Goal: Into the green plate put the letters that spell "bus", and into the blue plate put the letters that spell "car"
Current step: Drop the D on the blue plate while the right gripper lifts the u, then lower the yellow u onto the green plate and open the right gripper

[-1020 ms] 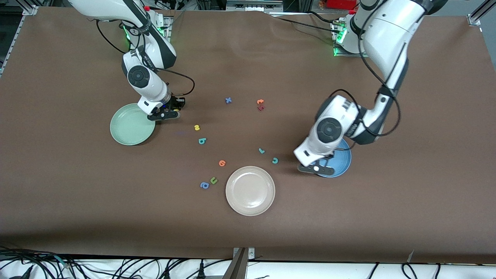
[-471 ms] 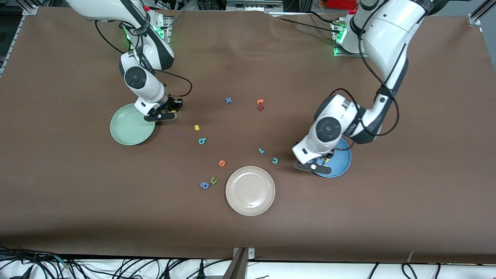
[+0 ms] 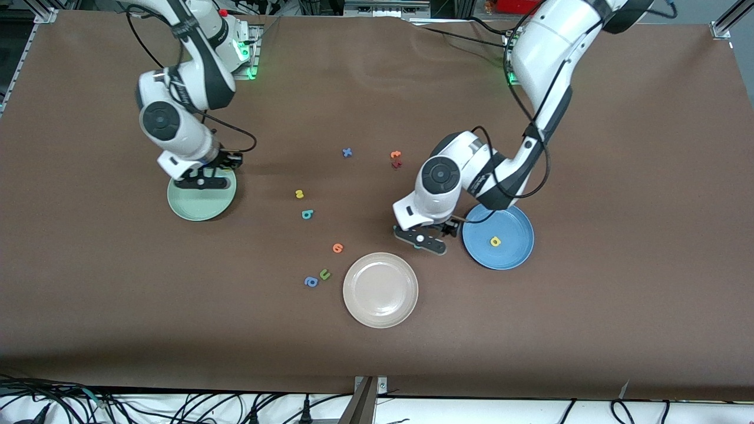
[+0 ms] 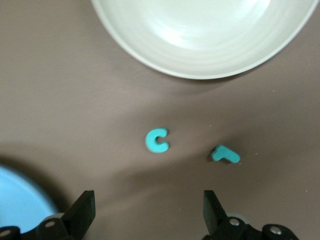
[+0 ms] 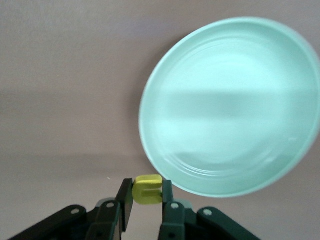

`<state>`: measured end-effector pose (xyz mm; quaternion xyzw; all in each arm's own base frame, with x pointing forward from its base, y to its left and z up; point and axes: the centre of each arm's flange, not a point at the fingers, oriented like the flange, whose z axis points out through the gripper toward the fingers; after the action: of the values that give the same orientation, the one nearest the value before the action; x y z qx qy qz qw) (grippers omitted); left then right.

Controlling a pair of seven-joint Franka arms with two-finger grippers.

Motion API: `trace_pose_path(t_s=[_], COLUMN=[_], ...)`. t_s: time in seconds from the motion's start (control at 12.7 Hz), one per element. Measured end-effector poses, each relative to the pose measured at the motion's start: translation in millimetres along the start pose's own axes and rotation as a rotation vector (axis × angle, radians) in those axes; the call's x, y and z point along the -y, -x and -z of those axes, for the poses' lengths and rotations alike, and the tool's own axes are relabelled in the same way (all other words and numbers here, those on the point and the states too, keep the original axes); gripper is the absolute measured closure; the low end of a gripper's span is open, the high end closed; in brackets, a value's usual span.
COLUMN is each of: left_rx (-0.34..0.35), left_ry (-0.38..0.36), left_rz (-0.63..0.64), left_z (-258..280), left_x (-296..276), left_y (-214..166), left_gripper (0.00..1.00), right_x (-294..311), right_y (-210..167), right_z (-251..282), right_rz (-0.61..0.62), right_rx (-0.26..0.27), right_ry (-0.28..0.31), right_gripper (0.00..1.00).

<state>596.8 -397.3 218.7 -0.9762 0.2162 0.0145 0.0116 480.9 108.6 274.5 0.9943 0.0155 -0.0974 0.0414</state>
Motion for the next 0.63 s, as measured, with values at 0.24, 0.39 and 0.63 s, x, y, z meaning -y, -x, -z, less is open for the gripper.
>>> trace_pose_path(t_s=[0.24,0.39,0.63], left_rx=[-0.043,-0.065,-0.067], left_ry=[0.019,0.028,0.03], left_rz=[-0.097,-0.126,-0.132], left_z=[-26.8,-39.9,-44.2], left_x=[6.2,10.6,11.3], left_y=[-16.2,-20.6,-21.4], left_gripper=[0.17,0.21,0.32], right_x=[-52.2,-84.9,-98.5], right_y=[-13.8,-20.1,-32.5], right_z=[6.9,-10.0,-48.3], right_rz=[0.05,0.081,0.105], right_rx=[0.013,0.021,0.009], right_ry=[-0.007,-0.018,-0.03], right_gripper=[0.72,0.72,0.72])
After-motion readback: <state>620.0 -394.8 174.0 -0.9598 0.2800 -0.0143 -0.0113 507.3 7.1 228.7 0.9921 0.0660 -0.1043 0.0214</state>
